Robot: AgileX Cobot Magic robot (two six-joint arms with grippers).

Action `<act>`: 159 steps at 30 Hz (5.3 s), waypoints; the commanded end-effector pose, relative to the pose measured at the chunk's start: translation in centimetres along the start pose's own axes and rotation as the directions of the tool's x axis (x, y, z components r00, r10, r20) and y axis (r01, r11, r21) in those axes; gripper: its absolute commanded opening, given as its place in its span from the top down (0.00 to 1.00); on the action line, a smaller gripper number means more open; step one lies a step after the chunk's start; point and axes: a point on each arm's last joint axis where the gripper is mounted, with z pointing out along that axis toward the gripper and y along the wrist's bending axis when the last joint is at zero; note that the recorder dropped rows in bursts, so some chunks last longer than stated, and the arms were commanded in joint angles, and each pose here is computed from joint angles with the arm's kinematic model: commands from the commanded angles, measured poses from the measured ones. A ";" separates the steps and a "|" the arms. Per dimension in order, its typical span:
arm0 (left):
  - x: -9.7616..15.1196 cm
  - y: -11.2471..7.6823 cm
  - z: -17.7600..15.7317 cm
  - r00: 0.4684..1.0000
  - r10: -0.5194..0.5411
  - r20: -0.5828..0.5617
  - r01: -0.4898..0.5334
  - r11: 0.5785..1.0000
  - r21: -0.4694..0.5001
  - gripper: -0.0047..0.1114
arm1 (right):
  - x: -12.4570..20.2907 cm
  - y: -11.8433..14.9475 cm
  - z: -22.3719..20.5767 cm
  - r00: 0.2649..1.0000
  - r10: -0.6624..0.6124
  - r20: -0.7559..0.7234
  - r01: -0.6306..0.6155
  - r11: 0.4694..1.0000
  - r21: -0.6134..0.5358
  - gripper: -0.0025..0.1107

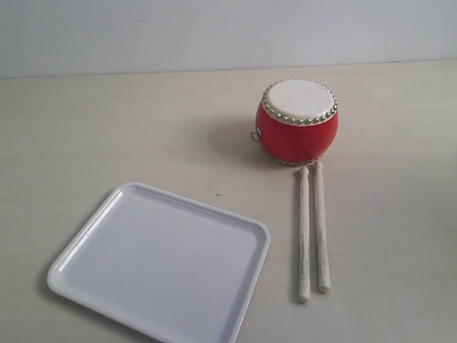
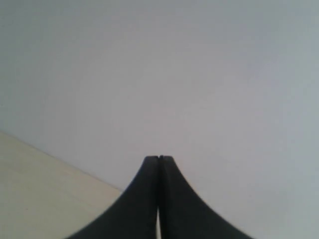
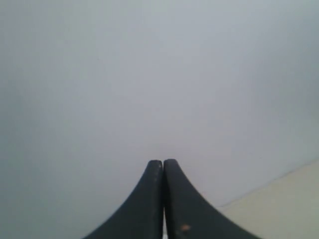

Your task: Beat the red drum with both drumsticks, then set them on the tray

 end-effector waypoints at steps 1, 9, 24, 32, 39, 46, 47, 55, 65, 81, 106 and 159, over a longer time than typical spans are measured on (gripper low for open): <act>-0.9 -0.6 4.4 0.985 0.095 -0.143 -0.100 0.995 -0.028 0.96 | -0.2 0.1 -0.1 0.998 0.056 0.039 -0.056 0.998 -0.018 0.98; -0.7 -1.1 8.7 0.859 0.427 -0.284 -0.418 0.904 0.093 0.96 | -0.3 0.1 -0.1 0.997 0.057 0.046 -0.056 0.998 -0.022 0.98; -2.9 -0.3 16.5 0.663 0.669 -0.335 -0.697 0.716 0.051 0.96 | 1.2 -0.7 -0.1 0.992 0.061 -0.109 -0.053 0.996 0.073 0.98; -3.2 4.1 16.2 0.335 0.705 -0.625 -0.931 0.349 -0.105 0.96 | 1.6 -0.9 -0.2 0.987 0.059 -0.153 -0.044 0.994 0.099 0.98; 2.5 2.4 16.1 0.299 0.332 -0.895 -0.607 0.789 0.090 0.96 | 1.6 -0.9 -0.2 0.987 0.059 -0.153 -0.044 0.994 0.099 0.98; 8.8 -6.1 15.9 0.226 0.323 -0.919 -0.178 0.941 0.287 0.96 | 1.6 -0.9 -0.2 0.987 0.059 -0.153 -0.044 0.994 0.099 0.98; 9.8 -7.5 15.8 0.237 0.333 -0.913 -0.166 0.939 0.300 0.96 | 1.6 -0.9 -0.2 0.987 0.059 -0.153 -0.044 0.994 0.099 0.98; 17.7 -17.3 12.3 0.131 0.515 -0.847 -0.055 0.857 0.513 0.96 | 1.5 -0.9 -0.2 0.986 0.088 -0.144 -0.074 0.992 0.100 0.98; 23.0 -22.9 8.5 0.122 0.531 -0.839 0.055 0.840 0.540 0.96 | 1.6 -0.9 -0.2 0.972 0.192 -0.137 -0.177 0.977 0.117 0.98; 28.1 -26.8 9.4 -0.134 0.542 -0.830 -0.038 0.834 0.551 0.55 | 1.6 -0.9 -0.2 0.971 0.194 -0.137 -0.178 0.977 0.118 0.98; 32.1 -26.8 8.3 -0.205 0.359 -0.911 -0.165 0.904 0.394 0.55 | 1.6 -0.9 -0.2 0.971 0.198 -0.138 -0.182 0.976 0.119 0.98; 35.5 -26.4 8.7 -0.201 0.287 -0.936 -0.348 0.873 0.343 0.55 | 1.6 -0.9 -0.2 0.971 0.196 -0.138 -0.180 0.976 0.119 0.98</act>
